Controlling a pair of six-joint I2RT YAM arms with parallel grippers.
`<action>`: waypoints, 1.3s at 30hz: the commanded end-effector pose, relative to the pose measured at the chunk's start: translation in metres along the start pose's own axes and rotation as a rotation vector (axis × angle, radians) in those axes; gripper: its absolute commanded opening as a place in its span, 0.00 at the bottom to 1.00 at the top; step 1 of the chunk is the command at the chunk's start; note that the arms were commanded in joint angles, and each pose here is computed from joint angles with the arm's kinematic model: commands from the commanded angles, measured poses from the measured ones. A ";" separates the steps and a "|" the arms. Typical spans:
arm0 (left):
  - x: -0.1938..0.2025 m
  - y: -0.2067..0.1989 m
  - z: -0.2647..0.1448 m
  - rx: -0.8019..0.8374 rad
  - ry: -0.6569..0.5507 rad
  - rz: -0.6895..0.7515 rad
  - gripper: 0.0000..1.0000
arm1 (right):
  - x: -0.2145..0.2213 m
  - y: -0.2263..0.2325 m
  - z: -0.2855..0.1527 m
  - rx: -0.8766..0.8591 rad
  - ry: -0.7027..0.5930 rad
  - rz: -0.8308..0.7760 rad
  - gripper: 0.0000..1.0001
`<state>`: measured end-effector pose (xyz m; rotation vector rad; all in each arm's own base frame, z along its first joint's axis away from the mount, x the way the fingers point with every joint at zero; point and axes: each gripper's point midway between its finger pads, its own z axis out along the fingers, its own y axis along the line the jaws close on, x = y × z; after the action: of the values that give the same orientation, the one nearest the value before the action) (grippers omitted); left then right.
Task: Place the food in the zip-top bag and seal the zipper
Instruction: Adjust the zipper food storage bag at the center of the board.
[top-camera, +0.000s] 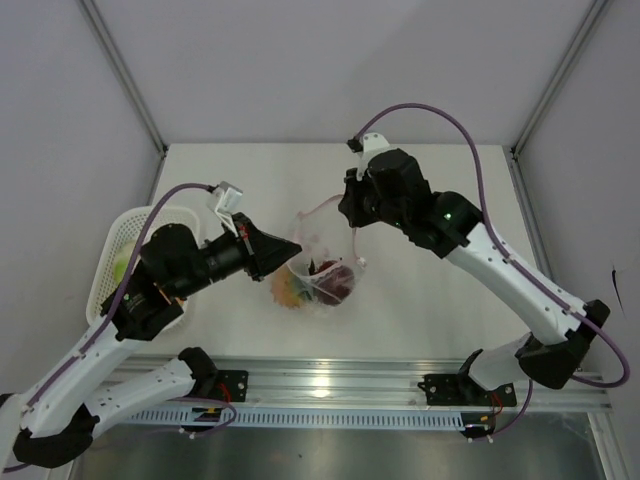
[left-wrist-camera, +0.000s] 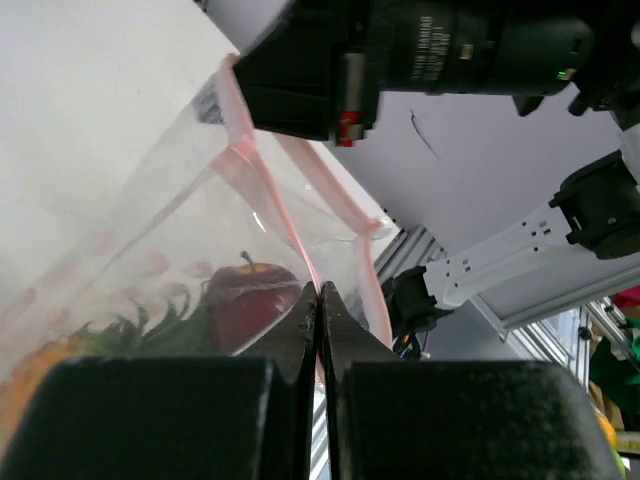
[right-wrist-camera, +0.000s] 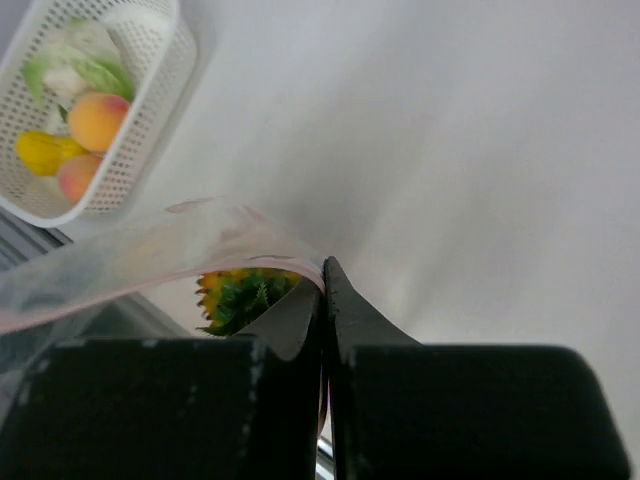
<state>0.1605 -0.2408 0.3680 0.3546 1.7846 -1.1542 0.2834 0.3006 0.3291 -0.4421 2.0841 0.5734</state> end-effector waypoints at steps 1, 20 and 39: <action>0.030 0.032 0.020 -0.106 0.088 -0.037 0.00 | -0.003 -0.009 -0.001 0.016 -0.019 0.008 0.00; 0.052 0.070 0.017 -0.249 0.108 -0.030 0.49 | 0.005 0.007 -0.007 -0.073 -0.050 -0.031 0.00; -0.006 0.174 -0.147 -1.018 -0.327 -0.028 0.96 | 0.024 0.008 0.015 -0.063 0.013 -0.056 0.00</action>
<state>0.1909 -0.0591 0.3263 -0.3316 1.7104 -0.4360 0.2725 0.3054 0.3047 -0.5152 2.0900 0.6017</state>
